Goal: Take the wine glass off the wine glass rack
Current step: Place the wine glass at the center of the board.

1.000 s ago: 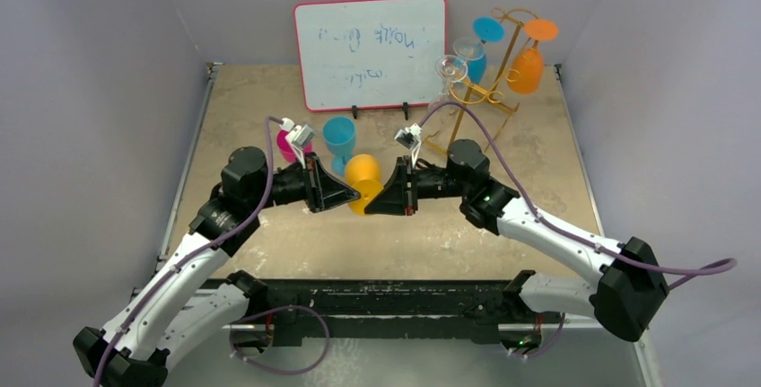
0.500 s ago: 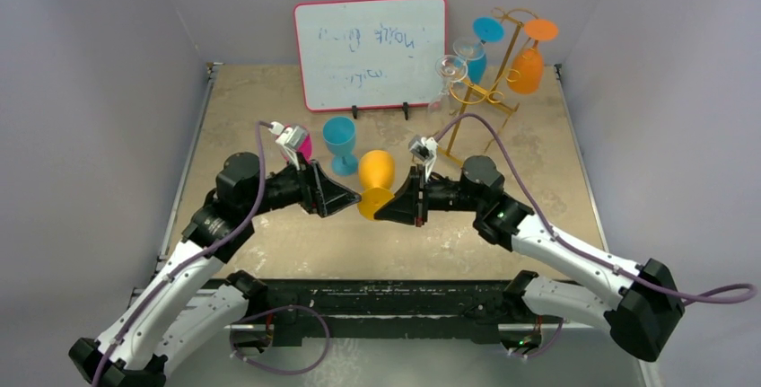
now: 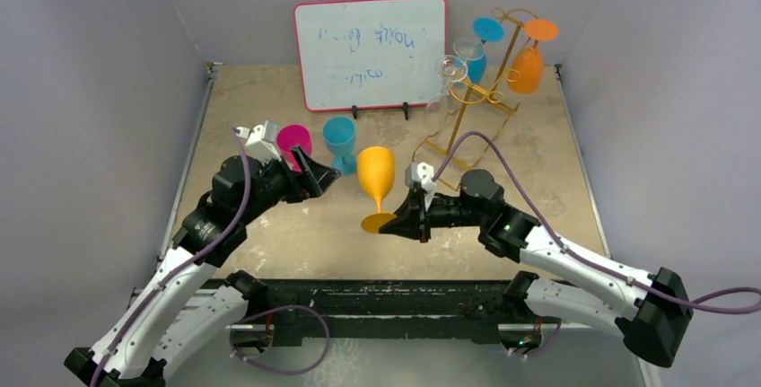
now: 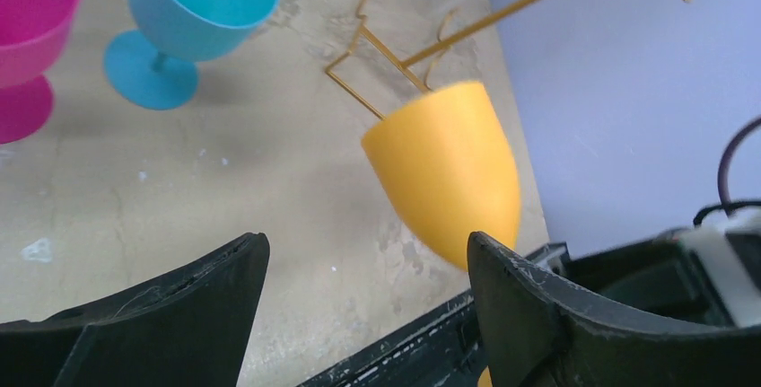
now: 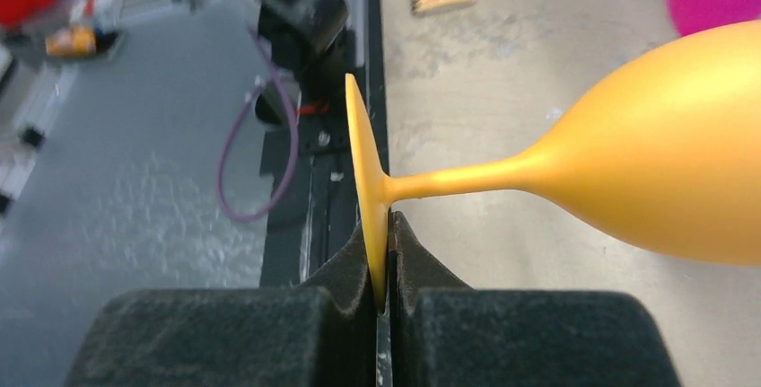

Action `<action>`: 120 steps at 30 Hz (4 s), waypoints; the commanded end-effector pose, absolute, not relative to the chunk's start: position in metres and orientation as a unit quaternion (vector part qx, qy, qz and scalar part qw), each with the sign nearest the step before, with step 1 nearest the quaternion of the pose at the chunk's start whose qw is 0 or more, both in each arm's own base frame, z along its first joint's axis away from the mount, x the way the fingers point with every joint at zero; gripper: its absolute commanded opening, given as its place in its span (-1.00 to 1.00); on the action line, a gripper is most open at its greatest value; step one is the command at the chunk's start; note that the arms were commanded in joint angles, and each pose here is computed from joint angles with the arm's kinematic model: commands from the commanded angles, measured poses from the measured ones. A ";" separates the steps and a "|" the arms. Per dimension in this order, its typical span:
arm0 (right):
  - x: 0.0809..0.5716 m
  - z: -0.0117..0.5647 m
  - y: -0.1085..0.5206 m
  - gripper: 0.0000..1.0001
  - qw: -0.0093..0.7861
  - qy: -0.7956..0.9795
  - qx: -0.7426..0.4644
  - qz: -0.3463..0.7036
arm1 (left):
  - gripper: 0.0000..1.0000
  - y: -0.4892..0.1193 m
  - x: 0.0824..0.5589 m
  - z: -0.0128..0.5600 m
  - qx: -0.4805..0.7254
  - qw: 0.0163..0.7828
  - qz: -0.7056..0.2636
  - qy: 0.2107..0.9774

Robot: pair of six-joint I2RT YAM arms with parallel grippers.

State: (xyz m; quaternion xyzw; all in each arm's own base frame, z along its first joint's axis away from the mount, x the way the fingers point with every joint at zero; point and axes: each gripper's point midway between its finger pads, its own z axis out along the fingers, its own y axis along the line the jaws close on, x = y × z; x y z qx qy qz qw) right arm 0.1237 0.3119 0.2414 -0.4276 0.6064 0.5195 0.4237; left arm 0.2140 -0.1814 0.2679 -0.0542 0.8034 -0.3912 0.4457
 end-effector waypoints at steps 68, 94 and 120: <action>0.153 0.197 0.328 -0.81 0.570 0.457 -0.683 0.032 | -1.00 -0.217 0.224 0.279 0.070 0.306 -0.355 0.880; 0.148 0.222 0.325 0.01 0.619 0.482 -0.613 0.092 | -1.00 -0.165 0.241 0.298 0.021 0.419 -0.246 0.874; 0.169 0.278 0.274 0.48 0.675 0.649 -0.277 0.218 | -1.00 -0.098 0.253 0.261 -0.023 0.528 -0.110 0.842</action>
